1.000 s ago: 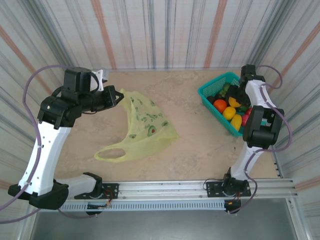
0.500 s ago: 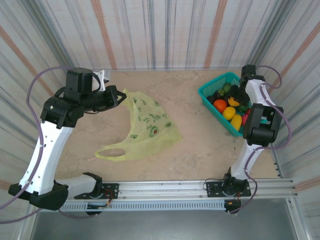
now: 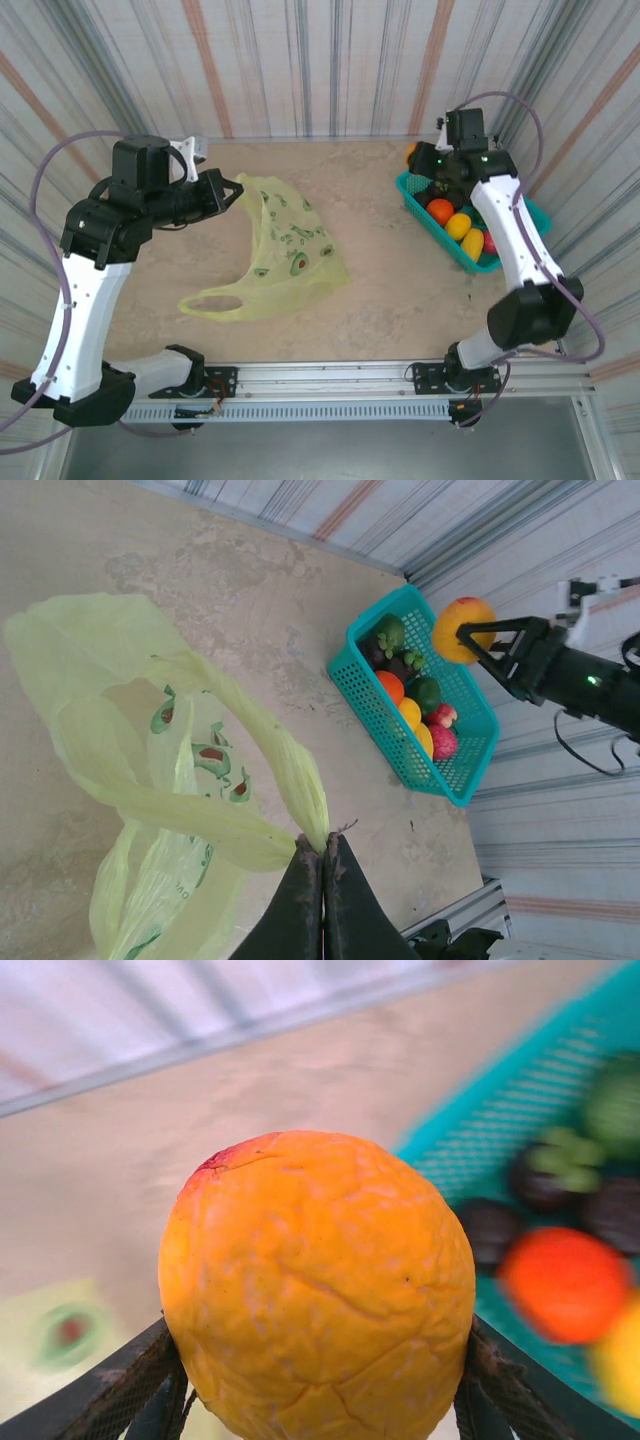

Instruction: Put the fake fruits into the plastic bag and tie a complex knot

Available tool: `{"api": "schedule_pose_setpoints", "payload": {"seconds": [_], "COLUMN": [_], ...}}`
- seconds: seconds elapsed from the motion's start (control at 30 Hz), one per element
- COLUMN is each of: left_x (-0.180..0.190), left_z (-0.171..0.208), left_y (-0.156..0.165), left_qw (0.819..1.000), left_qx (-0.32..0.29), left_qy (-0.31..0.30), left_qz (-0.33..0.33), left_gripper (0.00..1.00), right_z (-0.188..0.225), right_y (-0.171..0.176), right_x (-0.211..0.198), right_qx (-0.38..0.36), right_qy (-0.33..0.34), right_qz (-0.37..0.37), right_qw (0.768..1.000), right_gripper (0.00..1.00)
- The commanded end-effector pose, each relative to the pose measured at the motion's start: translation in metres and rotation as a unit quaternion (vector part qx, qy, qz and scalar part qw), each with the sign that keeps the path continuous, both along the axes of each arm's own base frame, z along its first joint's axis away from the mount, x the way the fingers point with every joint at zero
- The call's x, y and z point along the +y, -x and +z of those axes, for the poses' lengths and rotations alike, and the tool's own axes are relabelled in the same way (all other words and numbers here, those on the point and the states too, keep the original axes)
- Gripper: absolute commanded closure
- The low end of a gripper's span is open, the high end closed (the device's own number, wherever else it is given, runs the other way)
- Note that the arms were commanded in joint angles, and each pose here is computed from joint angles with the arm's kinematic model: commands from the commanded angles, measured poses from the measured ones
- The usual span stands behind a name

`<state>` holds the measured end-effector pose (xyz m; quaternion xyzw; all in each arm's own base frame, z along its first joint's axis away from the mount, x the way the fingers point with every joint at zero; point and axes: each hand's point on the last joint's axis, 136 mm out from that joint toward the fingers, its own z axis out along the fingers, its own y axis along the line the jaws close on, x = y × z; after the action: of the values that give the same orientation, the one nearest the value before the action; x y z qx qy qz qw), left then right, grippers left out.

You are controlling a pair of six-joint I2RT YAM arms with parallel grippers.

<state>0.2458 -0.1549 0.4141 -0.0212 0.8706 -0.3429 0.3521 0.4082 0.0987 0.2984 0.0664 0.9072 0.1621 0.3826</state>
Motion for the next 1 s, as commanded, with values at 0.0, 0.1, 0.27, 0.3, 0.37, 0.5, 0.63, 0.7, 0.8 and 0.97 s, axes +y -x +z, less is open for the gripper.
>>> {"api": "schedule_pose_setpoints", "payload": {"seconds": [0.0, 0.1, 0.27, 0.3, 0.37, 0.5, 0.63, 0.7, 0.8, 0.97], "left_x": [0.003, 0.001, -0.004, -0.005, -0.007, -0.01, -0.013, -0.017, -0.025, -0.023], "left_z": [0.004, 0.004, 0.01, 0.012, 0.015, 0.022, 0.033, 0.041, 0.053, 0.055], "left_y": [0.007, 0.009, 0.008, 0.008, 0.007, 0.008, 0.015, 0.023, 0.037, 0.053], "left_qw": [1.0, 1.0, 0.999, 0.999, 0.999, 0.999, 0.998, 0.996, 0.989, 0.986], "left_qx": [-0.003, 0.0, -0.002, -0.003, -0.003, -0.002, -0.015, -0.029, -0.052, -0.064], "left_qy": [-0.014, -0.012, -0.011, -0.011, -0.01, 0.001, 0.016, 0.026, 0.039, 0.031], "left_qz": [-0.011, -0.02, -0.035, -0.038, -0.044, -0.049, -0.063, -0.085, -0.129, -0.154], "left_gripper": [1.0, 1.0, 1.0, 1.0, 1.0, 1.0, 1.0, 1.0, 1.0, 1.0], "right_z": [0.028, 0.053, 0.074, 0.07, 0.063, 0.065, 0.054, 0.042, 0.03, 0.018], "right_y": [0.038, 0.078, 0.148, 0.158, 0.171, 0.192, 0.188, 0.172, 0.147, 0.129], "right_x": [0.057, 0.119, 0.205, 0.22, 0.245, 0.294, 0.319, 0.319, 0.308, 0.287], "right_qx": [-0.024, -0.048, -0.079, -0.079, -0.07, -0.069, -0.057, -0.055, -0.051, -0.051], "right_qy": [-0.07, -0.129, -0.181, -0.18, -0.18, -0.177, -0.161, -0.142, -0.117, -0.107], "right_qz": [0.087, 0.195, 0.361, 0.385, 0.418, 0.475, 0.484, 0.46, 0.423, 0.41], "right_qw": [0.993, 0.971, 0.912, 0.902, 0.888, 0.859, 0.858, 0.875, 0.897, 0.904], "right_gripper": [0.37, 0.38, 0.38, 0.38, 0.38, 0.38, 0.38, 0.39, 0.41, 0.41]}}
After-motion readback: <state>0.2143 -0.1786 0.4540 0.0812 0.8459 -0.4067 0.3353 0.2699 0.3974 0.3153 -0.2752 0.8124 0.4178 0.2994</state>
